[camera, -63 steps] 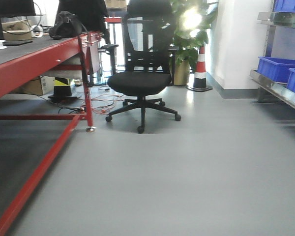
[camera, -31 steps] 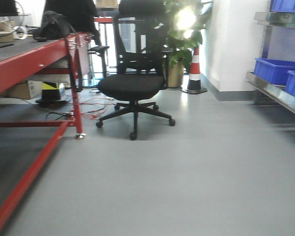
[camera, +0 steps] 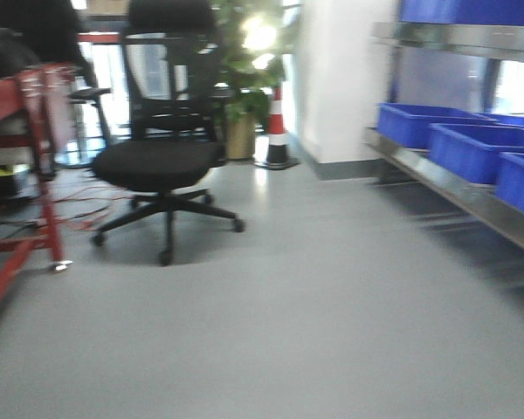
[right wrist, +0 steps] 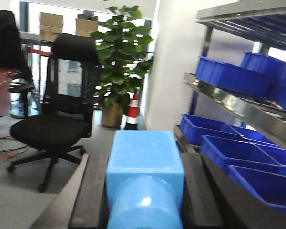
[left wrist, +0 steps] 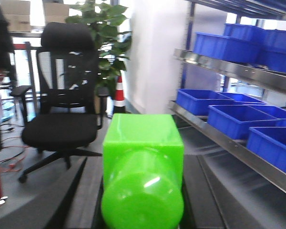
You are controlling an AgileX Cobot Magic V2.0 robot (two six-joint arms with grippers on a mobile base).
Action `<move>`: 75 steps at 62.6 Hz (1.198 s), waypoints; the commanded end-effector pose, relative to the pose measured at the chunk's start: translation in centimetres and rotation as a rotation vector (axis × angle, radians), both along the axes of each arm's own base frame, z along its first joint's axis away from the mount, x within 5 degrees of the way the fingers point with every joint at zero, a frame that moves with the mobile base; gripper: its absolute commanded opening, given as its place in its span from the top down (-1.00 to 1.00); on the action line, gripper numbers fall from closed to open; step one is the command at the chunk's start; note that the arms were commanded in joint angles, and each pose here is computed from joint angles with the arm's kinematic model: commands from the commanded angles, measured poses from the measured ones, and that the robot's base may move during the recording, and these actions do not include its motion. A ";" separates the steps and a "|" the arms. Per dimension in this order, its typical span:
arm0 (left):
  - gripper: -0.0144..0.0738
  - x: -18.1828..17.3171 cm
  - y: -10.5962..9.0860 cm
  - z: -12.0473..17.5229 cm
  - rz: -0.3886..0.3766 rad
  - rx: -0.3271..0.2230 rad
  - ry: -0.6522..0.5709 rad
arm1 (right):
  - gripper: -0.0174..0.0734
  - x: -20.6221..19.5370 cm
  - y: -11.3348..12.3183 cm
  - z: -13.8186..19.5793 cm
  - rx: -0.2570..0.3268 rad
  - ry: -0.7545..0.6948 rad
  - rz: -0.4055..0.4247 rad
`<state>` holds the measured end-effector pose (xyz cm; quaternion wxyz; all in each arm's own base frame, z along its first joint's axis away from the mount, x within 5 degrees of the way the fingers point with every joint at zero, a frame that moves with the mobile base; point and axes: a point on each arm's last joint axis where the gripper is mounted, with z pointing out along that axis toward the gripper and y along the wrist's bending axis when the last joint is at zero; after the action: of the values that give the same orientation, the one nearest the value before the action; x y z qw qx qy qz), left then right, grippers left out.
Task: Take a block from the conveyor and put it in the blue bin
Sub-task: 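Drive the base away from the conveyor toward the blue-bin shelves, then drive up to the shelf and stop in front of the bins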
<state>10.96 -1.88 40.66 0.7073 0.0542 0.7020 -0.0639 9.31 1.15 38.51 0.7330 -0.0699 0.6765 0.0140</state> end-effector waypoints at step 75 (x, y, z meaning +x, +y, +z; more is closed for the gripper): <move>0.92 -0.1 -0.1 0.3 -0.007 -0.001 -0.027 | 0.97 -0.1 0.0 0.1 -0.009 -0.016 0.003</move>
<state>10.96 -1.88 40.66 0.7073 0.0542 0.7020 -0.0639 9.31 1.15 38.51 0.7330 -0.0699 0.6765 0.0140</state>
